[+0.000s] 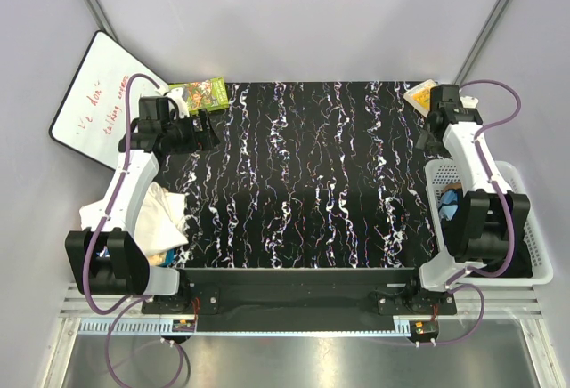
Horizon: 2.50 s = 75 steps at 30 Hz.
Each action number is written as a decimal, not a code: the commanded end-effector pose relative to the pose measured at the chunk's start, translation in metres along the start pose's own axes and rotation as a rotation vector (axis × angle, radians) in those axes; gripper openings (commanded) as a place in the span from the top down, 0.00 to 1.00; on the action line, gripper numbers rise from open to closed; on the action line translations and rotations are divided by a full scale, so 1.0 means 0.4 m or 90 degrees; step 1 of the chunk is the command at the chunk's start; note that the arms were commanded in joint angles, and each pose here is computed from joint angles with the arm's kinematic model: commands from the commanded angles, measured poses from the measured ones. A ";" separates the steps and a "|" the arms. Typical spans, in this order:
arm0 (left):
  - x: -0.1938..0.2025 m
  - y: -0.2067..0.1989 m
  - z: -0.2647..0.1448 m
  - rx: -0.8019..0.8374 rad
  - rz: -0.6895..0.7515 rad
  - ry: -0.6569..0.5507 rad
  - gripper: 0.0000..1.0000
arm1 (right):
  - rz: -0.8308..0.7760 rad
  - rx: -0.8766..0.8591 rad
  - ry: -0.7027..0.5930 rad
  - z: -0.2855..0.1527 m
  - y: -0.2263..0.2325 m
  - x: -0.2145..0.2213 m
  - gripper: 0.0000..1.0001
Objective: Fold and stack the t-shirts
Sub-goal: Grab crumpled tshirt from bin with the right arm
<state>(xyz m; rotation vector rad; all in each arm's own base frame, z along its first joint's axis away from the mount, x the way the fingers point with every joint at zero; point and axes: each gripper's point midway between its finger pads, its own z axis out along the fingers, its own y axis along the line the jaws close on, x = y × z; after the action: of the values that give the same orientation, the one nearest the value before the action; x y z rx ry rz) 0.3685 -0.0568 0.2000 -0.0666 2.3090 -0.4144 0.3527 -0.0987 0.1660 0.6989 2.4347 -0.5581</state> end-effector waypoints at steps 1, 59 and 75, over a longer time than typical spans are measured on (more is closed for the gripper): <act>-0.022 -0.002 -0.016 0.001 0.009 -0.026 0.01 | 0.054 0.090 -0.044 -0.004 -0.074 -0.032 0.00; 0.014 -0.061 0.039 0.104 -0.035 0.033 0.01 | 0.347 -0.023 -0.062 -0.264 -0.318 -0.077 1.00; -0.030 -0.075 0.034 0.115 -0.037 0.017 0.01 | 0.191 -0.384 -0.286 -0.568 -0.043 -0.432 1.00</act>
<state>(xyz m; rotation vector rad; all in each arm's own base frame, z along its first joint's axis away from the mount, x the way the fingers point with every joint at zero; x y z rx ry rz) 0.3694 -0.0843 0.1812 -0.0674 2.3772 -0.6305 0.3297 -0.1116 0.4443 0.8445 1.7920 -0.0037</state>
